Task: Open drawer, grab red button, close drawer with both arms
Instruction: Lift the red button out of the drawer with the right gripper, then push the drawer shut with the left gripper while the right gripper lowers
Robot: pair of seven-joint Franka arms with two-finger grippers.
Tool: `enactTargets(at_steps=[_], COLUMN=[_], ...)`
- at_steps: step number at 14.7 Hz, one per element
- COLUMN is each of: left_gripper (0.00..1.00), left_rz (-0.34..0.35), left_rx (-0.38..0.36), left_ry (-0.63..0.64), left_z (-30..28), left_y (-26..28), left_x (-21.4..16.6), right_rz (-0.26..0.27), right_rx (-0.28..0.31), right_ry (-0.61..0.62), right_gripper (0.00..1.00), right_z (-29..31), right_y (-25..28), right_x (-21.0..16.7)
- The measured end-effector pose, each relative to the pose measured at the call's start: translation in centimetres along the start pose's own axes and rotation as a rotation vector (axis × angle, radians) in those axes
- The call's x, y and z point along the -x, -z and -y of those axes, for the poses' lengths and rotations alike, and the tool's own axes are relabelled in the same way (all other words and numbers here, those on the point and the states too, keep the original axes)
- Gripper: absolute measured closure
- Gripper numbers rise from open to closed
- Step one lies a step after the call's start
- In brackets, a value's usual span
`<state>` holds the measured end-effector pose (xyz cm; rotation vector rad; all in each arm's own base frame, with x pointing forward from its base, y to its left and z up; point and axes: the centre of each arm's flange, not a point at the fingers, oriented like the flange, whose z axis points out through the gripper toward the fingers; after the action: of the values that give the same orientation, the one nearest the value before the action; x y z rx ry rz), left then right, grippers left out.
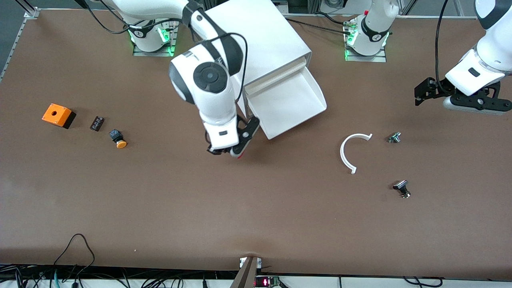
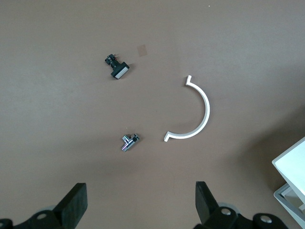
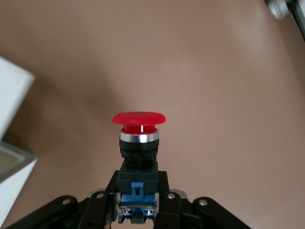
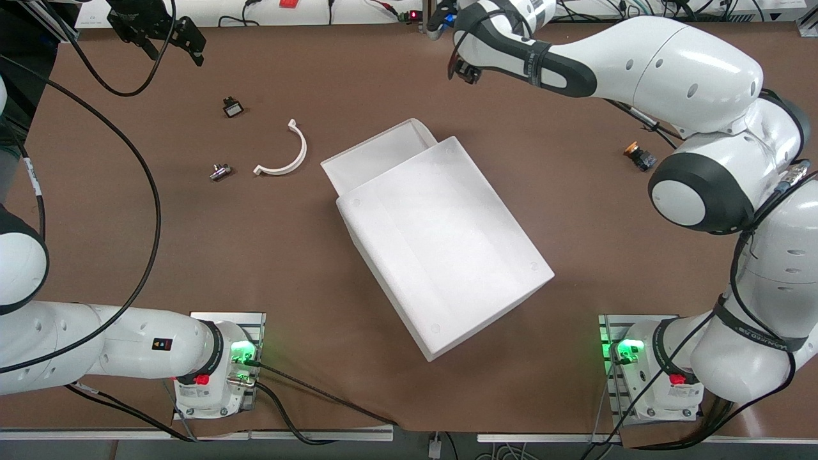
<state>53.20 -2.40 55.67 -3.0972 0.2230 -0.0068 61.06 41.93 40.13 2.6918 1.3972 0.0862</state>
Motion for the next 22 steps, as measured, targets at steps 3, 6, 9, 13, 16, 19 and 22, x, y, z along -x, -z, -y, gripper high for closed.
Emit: enactTargets(at_steps=[3, 6, 9, 13, 16, 19, 22], left_gripper=[0.0, 0.0, 0.0, 0.0, 0.0, 0.0, 0.0], left_rz=[0.0, 0.001, 0.007, 0.0, -0.013, -0.003, -0.015], left_rx=[0.0, 0.0, 0.0, 0.001, 0.026, 0.096, 0.12], left_ry=[0.001, 0.004, 0.037, 0.108, 0.162, 0.219, 0.259], left_z=[0.0, 0.2, 0.2, -1.4, -4.3, -6.7, -9.4], left_y=[0.0, 0.0, -0.4, -1.9, -4.8, -8.1, -10.7], left_x=[0.0, 0.0, -0.1, -1.1, -2.3, -3.7, -5.1], right_rz=[0.051, 0.125, 0.175, 0.156, 0.152, 0.16, 0.142], right_rx=[0.015, 0.004, -0.02, -0.039, -0.05, -0.062, -0.065], right_ry=[-0.2, -0.351, -0.444, -0.494, -0.493, -0.493, -0.492], right_gripper=[0.67, 0.67, 0.67, 0.67, 0.67, 0.67, 0.67], right_z=[-3.3, -5.3, -9.1, -13.3, -13.5, -12.1, -10.2], right_y=[-2.2, -5.8, -9.8, -15.6, -18.9, -20.2, -21.1], right_x=[2.0, 4.5, 8.2, 14.0, 17.3, 19.3, 21.8])
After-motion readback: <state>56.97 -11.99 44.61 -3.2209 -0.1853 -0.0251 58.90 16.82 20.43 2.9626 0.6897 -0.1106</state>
